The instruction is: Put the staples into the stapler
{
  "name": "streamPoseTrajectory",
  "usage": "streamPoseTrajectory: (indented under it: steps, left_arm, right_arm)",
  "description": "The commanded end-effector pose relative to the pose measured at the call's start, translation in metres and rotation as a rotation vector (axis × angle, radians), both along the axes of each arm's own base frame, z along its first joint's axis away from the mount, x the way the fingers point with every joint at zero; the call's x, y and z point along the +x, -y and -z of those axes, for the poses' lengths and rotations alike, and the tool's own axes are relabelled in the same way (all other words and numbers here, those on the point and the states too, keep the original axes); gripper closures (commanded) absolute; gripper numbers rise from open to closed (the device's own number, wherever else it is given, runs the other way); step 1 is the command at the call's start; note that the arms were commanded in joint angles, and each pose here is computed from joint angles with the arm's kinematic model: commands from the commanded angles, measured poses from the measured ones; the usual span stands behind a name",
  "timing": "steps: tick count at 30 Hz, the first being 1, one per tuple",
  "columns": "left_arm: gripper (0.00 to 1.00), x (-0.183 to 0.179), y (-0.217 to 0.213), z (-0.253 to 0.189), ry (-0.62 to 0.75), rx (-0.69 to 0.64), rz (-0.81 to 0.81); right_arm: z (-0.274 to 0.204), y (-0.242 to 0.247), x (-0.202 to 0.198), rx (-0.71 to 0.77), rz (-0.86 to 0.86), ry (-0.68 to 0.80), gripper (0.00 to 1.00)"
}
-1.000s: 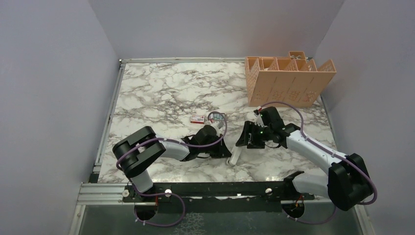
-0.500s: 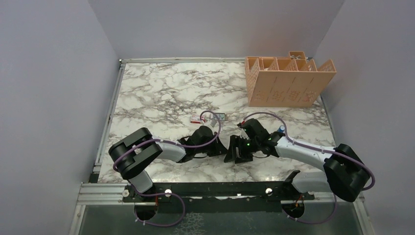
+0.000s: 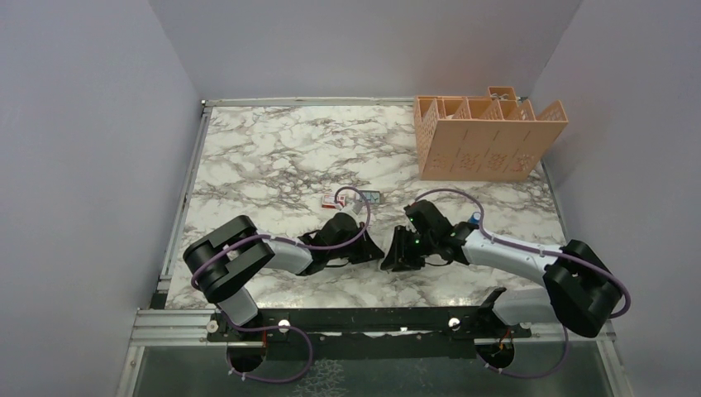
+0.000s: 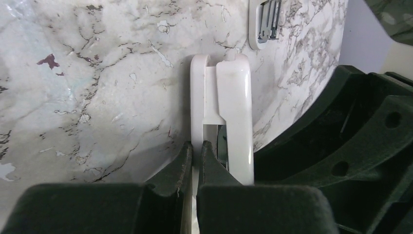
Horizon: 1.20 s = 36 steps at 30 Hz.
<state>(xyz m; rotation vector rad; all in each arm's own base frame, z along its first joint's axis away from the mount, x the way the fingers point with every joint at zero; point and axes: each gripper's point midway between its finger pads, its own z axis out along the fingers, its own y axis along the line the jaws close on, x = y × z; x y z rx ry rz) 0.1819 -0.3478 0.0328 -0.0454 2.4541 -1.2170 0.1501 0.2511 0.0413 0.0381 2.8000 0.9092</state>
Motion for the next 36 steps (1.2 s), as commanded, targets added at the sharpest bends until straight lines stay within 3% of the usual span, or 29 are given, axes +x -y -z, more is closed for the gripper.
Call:
streamPoseTrajectory:
  steps: [1, 16, 28, 36]
  left_arm:
    - [1.0, -0.007, -0.015, 0.022, -0.008, 0.076, 0.007]
    - [1.0, -0.014, -0.018, 0.032, -0.014, 0.101, 0.051]
    - [1.0, -0.018, -0.019, 0.04, -0.043, 0.114, 0.055]
    - [1.0, -0.017, -0.02, 0.041, -0.043, 0.116, 0.049]
  right_arm:
    - [-0.019, 0.012, 0.019, -0.07, 0.083, 0.084, 0.73]
    - [-0.068, 0.054, 0.091, -0.312, 0.205, 0.321, 0.68]
    - [-0.068, 0.056, 0.15, -0.34, 0.22, 0.382, 0.6]
    - [-0.055, 0.042, 0.15, -0.301, 0.143, 0.344, 0.54]
